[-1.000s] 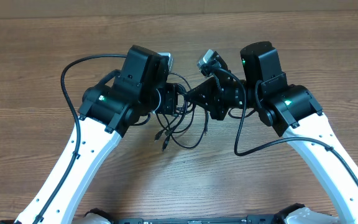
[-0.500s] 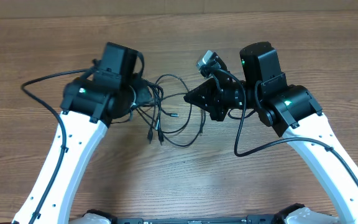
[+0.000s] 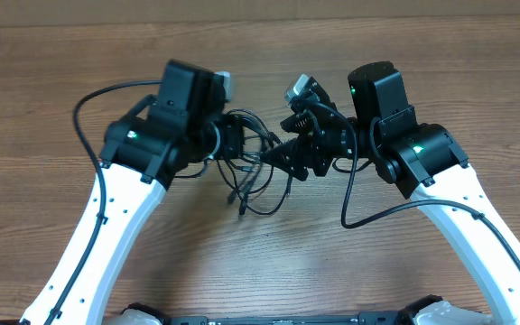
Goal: Untangle cables
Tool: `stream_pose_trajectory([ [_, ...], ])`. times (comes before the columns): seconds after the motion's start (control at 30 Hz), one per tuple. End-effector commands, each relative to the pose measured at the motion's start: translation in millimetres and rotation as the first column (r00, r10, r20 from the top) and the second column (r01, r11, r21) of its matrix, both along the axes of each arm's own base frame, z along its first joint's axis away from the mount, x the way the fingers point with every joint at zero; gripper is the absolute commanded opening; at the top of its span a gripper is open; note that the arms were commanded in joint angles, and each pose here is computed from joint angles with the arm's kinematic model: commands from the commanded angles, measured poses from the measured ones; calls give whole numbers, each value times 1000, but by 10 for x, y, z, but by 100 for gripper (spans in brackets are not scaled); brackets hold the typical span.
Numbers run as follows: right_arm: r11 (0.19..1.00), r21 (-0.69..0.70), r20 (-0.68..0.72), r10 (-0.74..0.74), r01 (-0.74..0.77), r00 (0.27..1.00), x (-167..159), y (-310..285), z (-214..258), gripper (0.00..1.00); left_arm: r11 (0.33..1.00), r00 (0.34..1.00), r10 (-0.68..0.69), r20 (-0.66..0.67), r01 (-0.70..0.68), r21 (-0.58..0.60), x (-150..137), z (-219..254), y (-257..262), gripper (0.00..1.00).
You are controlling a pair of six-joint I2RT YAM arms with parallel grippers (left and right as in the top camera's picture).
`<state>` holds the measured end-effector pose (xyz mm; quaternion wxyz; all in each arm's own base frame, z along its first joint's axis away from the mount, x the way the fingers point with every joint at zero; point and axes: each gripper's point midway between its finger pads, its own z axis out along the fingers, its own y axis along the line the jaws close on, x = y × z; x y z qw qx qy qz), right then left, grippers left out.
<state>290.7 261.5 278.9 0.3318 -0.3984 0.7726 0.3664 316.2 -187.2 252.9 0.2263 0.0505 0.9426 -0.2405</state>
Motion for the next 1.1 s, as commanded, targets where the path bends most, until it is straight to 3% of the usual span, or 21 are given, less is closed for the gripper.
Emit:
stream_pose_trajectory([
  [0.0, 1000, 3, 36, 1, -1, 999, -19, -17, 91, 45, 981, 978, -188, 91, 192, -38, -80, 172, -303, 5],
  [0.07, 1000, 1, 32, 1, -1, 999, -26, -20, 84, 8, 987, 982, -156, 102, 159, -26, -27, 179, -282, 4],
  [0.1, 1000, 0, 23, -2, 2, 1000, -31, -22, 77, 4, 995, 992, -92, 89, 94, -17, 20, 160, -222, 4],
  [0.2, 1000, -4, 8, -5, 5, 1000, -46, -30, 60, 4, 975, 976, 217, 20, -218, 34, 150, 48, 116, 4],
  [0.3, 1000, -4, 7, -5, 5, 1000, -48, -31, 58, 4, 859, 860, 509, -22, -506, 84, 180, -45, 478, 4],
  [0.37, 1000, -4, 7, -5, 5, 1000, -48, -31, 58, 4, 790, 790, 611, -44, -606, 91, 171, -76, 618, 4],
  [0.6, 1000, -4, 7, -5, 5, 1000, -48, -31, 58, 4, 639, 625, 766, -150, -766, 71, 131, -141, 833, 4],
  [0.7, 1000, -5, 8, -5, 5, 1000, -46, -31, 57, 4, 659, 643, 748, -163, -749, 67, 125, -144, 806, 4],
  [0.8, 1000, -16, 12, -18, 18, 1000, -25, -46, 43, 5, 734, 724, 679, -120, -673, 90, 134, -136, 781, 4],
  [0.87, 1000, -15, 13, -18, 18, 1000, -25, -46, 45, 36, 789, 785, 613, -92, -604, 110, 135, -132, 750, 4],
  [0.9, 1000, -16, 13, -17, 17, 1000, -25, -46, 44, 66, 844, 843, 533, -78, -523, 119, 127, -128, 687, 4],
  [0.97, 1000, -17, 20, -13, 14, 1000, -24, -46, 44, 76, 901, 902, 426, -69, -417, 118, 108, -119, 589, 4],
  [1.0, 1000, -18, 24, -12, 12, 1000, -21, -45, 46, 79, 958, 960, 275, -56, -269, 93, 83, -87, 428, 4],
  [1.07, 1000, -15, 29, -12, 12, 1000, -13, -41, 55, 80, 994, 995, 99, -30, -97, 45, 41, -25, 225, 5],
])
